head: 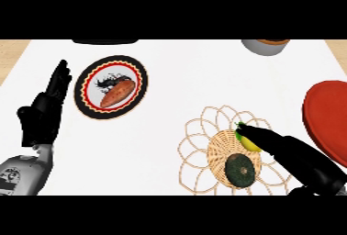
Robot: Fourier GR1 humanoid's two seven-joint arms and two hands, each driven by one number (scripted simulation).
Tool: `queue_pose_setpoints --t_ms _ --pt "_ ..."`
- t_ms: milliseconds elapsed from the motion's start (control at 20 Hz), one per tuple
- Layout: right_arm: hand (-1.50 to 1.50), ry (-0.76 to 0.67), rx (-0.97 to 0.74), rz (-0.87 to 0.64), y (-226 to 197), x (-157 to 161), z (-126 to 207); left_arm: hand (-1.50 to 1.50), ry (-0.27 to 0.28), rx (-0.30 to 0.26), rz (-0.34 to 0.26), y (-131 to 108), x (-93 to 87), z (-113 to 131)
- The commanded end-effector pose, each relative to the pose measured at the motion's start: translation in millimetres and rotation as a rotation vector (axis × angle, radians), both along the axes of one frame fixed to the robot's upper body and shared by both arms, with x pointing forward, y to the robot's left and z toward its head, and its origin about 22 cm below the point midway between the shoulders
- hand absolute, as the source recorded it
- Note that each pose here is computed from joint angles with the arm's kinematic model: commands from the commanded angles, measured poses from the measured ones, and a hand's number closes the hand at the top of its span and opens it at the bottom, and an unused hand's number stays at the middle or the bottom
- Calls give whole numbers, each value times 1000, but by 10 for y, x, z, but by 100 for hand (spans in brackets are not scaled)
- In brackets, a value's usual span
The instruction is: Pick the squash from the placemat and place it in the bowl
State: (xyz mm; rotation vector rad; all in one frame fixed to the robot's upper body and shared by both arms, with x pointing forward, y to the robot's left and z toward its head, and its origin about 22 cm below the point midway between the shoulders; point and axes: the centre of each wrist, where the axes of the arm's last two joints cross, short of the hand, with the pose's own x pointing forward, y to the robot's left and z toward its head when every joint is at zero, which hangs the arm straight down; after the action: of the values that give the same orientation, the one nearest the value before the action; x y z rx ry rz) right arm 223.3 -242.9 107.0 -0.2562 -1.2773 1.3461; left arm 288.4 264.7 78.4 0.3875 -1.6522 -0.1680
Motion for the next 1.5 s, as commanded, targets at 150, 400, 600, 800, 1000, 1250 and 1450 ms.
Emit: queue_pose_setpoints --t_ms 150,400,600,800,1000,1250,1450 --pt "-150 38 -62 -24 259 127 -257 0 16 -5 10 144 -83 -37" --pt "-150 44 -60 -30 246 115 -371 0 4 6 12 163 5 120" --pt "-150 50 -84 -10 156 193 -641 0 10 -10 6 -92 64 79" --pt "-150 54 -61 -18 320 238 -709 0 0 17 16 72 39 -30" --pt "150 21 -105 83 357 130 -933 0 12 -14 5 81 230 -60" --pt "150 -68 -93 77 323 257 -1017 0 1 0 -4 -115 35 -124" --pt "150 -68 -43 83 449 305 -967 0 6 5 16 -9 -22 -11"
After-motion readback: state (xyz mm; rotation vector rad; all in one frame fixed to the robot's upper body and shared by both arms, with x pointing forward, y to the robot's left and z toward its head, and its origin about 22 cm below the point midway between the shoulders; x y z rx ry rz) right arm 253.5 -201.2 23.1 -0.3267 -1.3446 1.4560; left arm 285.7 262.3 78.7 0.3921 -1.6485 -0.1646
